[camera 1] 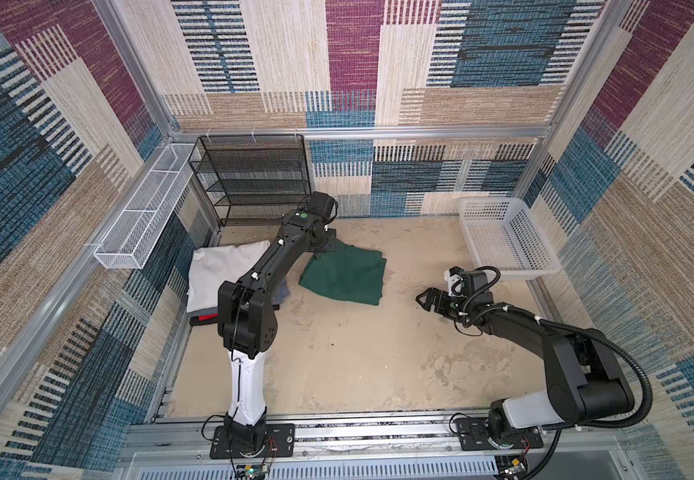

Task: Fold and stack the t-shirts
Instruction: 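Grasp the folded green shirt with the left gripper while the right gripper withdraws, then carry the green shirt with the left gripper onto the shirt stack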

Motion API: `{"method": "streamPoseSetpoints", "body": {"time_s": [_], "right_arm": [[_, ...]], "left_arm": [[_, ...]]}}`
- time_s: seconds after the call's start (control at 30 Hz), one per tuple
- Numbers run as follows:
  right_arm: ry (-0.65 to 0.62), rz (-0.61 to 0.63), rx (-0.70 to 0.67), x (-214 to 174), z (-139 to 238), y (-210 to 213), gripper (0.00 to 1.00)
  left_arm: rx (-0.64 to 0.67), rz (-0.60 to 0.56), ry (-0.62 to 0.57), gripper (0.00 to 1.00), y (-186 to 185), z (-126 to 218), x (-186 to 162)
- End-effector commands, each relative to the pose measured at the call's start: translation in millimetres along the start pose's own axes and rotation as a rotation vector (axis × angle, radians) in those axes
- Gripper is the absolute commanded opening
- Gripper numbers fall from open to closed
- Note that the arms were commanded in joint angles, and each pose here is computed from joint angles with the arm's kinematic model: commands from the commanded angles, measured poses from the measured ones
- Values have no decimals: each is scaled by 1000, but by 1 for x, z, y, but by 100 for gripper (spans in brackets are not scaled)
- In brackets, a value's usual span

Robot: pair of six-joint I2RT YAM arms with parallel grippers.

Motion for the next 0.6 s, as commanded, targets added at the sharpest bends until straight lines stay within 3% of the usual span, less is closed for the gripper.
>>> {"method": "streamPoseSetpoints", "body": {"time_s": [0.0, 0.33, 0.57], "right_arm": [[-23, 29, 43, 6, 0, 7, 99], [7, 29, 65, 7, -7, 7, 99], [30, 30, 104, 7, -8, 10, 99]], "left_arm": [[51, -41, -13, 0, 16, 17, 1], [152, -68, -63, 0, 67, 69, -5], [207, 25, -95, 0, 119, 99, -24]]}}
Point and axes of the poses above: each gripper's point midway between its finger pads, its own z axis back along the fingers, its own y axis along the line the jaws close on, x = y × z, the point moved 10 cm from there along z, back along the fingers, and after that the axes turned 15 degrees about -z, right-handed, at the moved point
